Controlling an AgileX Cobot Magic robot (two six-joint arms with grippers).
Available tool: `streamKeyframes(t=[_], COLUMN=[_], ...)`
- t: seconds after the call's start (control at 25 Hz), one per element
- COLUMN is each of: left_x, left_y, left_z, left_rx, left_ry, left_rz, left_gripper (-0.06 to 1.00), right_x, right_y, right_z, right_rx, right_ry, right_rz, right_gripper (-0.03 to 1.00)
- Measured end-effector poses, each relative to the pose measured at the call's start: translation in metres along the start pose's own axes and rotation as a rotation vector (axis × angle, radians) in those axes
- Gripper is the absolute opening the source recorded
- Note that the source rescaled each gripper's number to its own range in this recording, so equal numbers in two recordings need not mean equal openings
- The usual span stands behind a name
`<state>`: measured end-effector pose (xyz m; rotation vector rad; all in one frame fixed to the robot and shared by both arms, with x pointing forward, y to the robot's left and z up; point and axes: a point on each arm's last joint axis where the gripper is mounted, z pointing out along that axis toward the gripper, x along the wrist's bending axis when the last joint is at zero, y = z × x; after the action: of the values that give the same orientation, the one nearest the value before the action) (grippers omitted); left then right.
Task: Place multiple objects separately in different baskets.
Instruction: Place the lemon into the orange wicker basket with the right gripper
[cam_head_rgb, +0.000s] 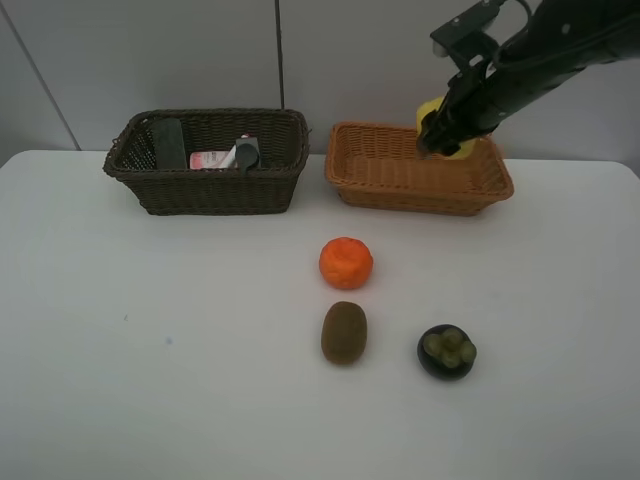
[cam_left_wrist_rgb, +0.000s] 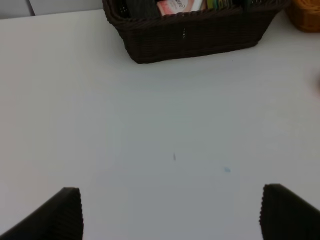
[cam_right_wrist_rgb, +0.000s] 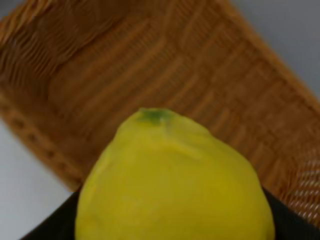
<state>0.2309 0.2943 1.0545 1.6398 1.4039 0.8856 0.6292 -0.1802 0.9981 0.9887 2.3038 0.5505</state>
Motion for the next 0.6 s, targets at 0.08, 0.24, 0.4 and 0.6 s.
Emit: streamKeyframes(t=[0.08, 0.24, 0.4, 0.6], left_x=[0.000, 0.000, 0.000, 0.000], left_y=[0.000, 0.000, 0.000, 0.000], left_z=[0.000, 0.000, 0.000, 0.000], left_rx=[0.000, 0.000, 0.000, 0.000], left_ry=[0.000, 0.000, 0.000, 0.000], left_rz=[0.000, 0.000, 0.000, 0.000], left_gripper=[0.92, 0.92, 0.92, 0.92], right_x=[-0.018, -0.050, -0.068, -0.068], right_y=[0.008, -0.002, -0.023, -0.030], right_z=[0.015, 0.051, 0.077, 0.090], right_rx=[-0.014, 0.017, 0.061, 0.050], right_ry=[-0.031, -0.070, -0.088, -0.096], right_rz=[0.070, 0.199, 0.274, 0.373], right_gripper=[0.02, 0.02, 0.02, 0.44])
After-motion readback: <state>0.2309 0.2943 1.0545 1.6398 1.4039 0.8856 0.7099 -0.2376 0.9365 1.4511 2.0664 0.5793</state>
